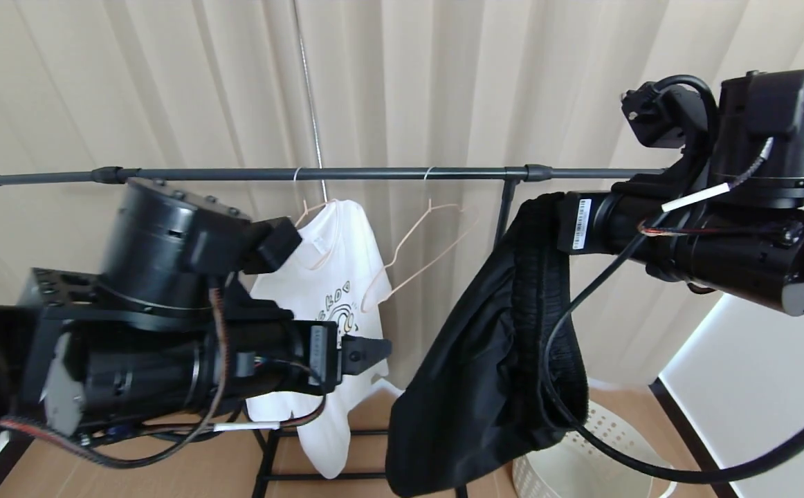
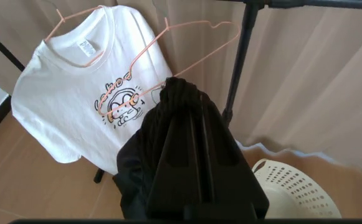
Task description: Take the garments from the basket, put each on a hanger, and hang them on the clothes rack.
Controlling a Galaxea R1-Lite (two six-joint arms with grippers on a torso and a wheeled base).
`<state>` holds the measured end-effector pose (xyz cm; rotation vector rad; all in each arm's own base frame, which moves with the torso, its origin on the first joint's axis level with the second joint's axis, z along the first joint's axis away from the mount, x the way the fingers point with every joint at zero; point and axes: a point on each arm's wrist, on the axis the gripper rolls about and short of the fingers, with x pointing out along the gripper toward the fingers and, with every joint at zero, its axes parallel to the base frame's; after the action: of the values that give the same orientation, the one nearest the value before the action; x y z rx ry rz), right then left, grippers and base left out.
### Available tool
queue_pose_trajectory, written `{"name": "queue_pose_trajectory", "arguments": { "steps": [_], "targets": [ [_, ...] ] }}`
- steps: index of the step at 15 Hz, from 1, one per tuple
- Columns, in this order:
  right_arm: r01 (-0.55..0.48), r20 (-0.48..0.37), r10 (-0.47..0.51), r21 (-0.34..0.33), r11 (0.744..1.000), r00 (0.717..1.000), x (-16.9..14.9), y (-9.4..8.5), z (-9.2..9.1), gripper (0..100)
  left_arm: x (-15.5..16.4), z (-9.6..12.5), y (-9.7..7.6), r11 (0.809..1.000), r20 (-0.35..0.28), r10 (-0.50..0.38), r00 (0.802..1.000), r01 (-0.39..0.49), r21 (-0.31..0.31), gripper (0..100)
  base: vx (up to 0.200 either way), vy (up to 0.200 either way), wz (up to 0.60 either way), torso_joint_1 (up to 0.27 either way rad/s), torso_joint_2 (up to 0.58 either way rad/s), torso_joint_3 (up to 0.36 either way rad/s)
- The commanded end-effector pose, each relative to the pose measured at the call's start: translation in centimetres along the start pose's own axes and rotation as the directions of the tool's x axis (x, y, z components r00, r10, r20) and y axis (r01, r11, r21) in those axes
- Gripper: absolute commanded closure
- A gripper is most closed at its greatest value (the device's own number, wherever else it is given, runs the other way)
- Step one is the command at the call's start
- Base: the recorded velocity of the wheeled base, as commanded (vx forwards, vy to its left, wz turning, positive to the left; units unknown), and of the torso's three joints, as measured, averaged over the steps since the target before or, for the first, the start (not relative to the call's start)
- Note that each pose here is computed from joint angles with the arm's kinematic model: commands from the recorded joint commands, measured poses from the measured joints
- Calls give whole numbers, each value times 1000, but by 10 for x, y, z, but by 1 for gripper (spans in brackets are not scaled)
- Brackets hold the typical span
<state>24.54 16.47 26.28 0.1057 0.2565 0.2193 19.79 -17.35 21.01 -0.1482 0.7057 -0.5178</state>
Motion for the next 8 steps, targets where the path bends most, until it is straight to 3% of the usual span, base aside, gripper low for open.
{"name": "queue_pose_trajectory", "arguments": {
  "steps": [1, 3, 4, 6, 8],
  "targets": [
    [51, -21, -51, 1, 999, 998, 21, 11, -9, 100, 52, 0, -35, 999, -79, -42, 996, 43, 8, 0, 0, 0, 0, 0, 0, 0],
    [70, -16, -70, 6, 998, 997, 24, 15, -10, 100, 61, 2, -40, 999, -81, -47, 996, 48, 6, 0, 0, 0, 0, 0, 0, 0],
    [91, 10, -91, 22, 996, 996, 26, 22, -10, 100, 79, 11, -54, 998, -54, -63, 997, 61, -27, 0, 0, 0, 0, 0, 0, 0],
    [101, 25, -102, 33, 994, 994, 25, 24, -9, 100, 94, 16, -66, 998, -1, -37, 999, 36, -45, 0, 0, 0, 0, 0, 0, 0],
    [103, 25, -103, 33, 994, 994, 25, 24, -9, 100, 103, 18, -75, 998, 11, -36, 999, 37, -57, 0, 0, 0, 0, 0, 0, 0]
  ]
}}
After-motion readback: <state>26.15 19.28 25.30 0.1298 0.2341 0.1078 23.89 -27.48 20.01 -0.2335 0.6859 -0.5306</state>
